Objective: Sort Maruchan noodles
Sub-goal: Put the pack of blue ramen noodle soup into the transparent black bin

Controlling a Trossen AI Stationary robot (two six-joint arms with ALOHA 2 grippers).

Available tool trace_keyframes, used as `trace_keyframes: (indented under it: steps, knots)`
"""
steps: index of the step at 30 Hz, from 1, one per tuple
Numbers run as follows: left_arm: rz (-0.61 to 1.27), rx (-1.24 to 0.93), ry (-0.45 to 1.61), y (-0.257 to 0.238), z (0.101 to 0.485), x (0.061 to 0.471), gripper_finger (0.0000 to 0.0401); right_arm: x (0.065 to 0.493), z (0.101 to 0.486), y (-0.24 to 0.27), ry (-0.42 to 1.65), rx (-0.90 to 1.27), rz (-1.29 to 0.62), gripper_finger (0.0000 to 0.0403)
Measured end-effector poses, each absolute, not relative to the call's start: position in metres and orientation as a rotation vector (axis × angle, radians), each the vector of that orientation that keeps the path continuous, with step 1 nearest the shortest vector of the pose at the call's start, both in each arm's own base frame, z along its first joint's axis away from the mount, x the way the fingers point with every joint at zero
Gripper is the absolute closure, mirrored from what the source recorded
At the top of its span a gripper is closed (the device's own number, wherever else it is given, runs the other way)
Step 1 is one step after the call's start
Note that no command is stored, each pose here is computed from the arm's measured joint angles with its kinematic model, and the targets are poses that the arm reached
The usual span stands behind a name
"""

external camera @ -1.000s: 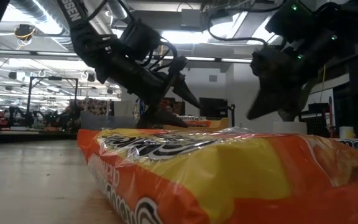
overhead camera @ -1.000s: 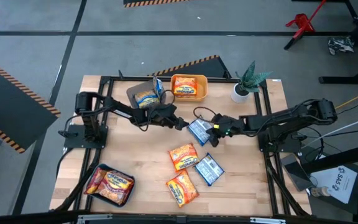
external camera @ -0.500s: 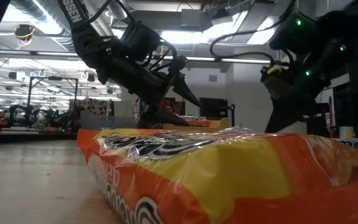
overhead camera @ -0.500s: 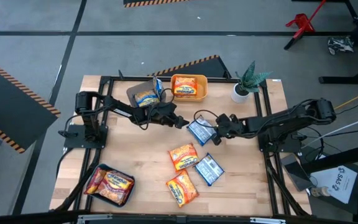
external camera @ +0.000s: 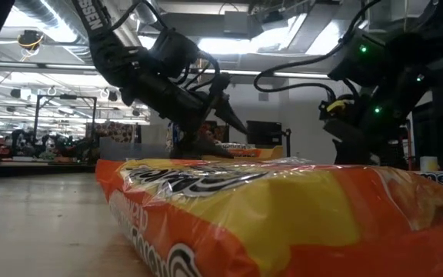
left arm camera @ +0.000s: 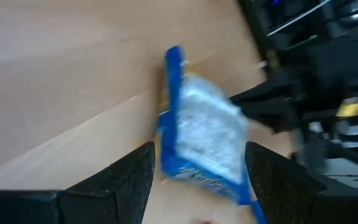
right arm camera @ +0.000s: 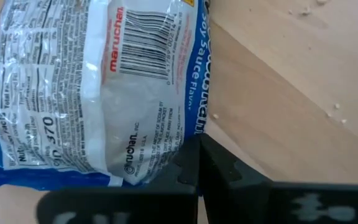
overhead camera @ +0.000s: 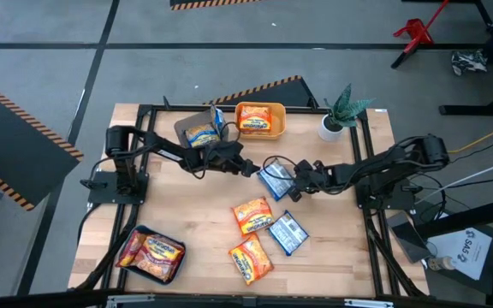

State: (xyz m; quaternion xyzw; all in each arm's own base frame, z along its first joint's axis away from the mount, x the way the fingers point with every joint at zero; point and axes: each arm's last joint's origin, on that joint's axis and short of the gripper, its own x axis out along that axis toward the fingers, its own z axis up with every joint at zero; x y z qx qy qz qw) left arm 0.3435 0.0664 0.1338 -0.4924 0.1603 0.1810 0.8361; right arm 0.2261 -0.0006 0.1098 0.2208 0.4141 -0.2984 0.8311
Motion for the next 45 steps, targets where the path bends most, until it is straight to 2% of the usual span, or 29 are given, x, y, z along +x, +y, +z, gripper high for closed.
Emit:
trace_keyframes:
  steps: [7,15,24,31,39,45]
  knots:
    - [0.444,-1.092,0.368,0.071,0.107,0.346,0.0158,0.228,0.104,-0.001,0.889,0.455,-0.631,0.0402]
    - [0.34,-1.123,0.266,0.072,0.098,0.356,0.0158,0.232,0.105,0.0,0.873,0.428,-0.584,0.0402]
    - [0.338,-1.008,0.378,0.07,0.091,0.356,0.0158,0.232,0.105,0.0,0.873,0.425,-0.581,0.0402]
    - [0.284,-1.027,0.431,0.07,0.089,0.355,0.0158,0.232,0.105,0.0,0.877,0.41,-0.571,0.0402]
    - [0.323,-1.146,0.494,0.074,0.101,0.351,0.0158,0.232,0.105,0.0,0.88,0.411,-0.556,0.0402]
    - [0.414,-1.025,0.685,0.067,0.113,0.369,0.0158,0.235,0.106,0.001,0.862,0.406,-0.529,0.0402]
